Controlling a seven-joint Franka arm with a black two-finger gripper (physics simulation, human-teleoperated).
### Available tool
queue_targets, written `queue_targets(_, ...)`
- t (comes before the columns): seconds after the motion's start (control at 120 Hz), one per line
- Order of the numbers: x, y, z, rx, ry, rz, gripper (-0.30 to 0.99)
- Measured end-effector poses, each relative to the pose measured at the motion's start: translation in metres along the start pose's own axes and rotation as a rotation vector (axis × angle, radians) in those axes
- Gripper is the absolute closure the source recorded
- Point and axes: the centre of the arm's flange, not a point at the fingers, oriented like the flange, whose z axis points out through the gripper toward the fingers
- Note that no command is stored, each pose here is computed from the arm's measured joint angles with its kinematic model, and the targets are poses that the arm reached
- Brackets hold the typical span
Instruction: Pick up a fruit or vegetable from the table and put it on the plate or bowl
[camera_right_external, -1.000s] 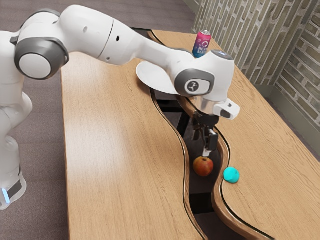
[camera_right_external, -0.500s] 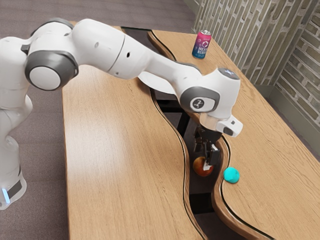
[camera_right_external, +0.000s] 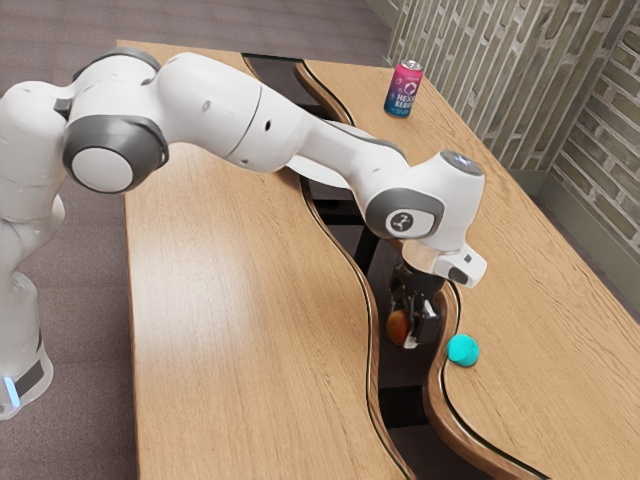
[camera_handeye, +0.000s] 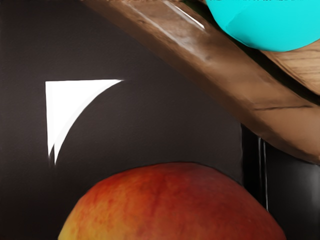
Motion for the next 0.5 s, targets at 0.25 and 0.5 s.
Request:
queue_targets(0.25, 0.016, -0.068, -0.096, 0.026, 0.148, -0.069, 0.33)
queue_targets(0.5, -0.013, -0.260, -0.216, 0.141, 0.223, -0.297, 0.33)
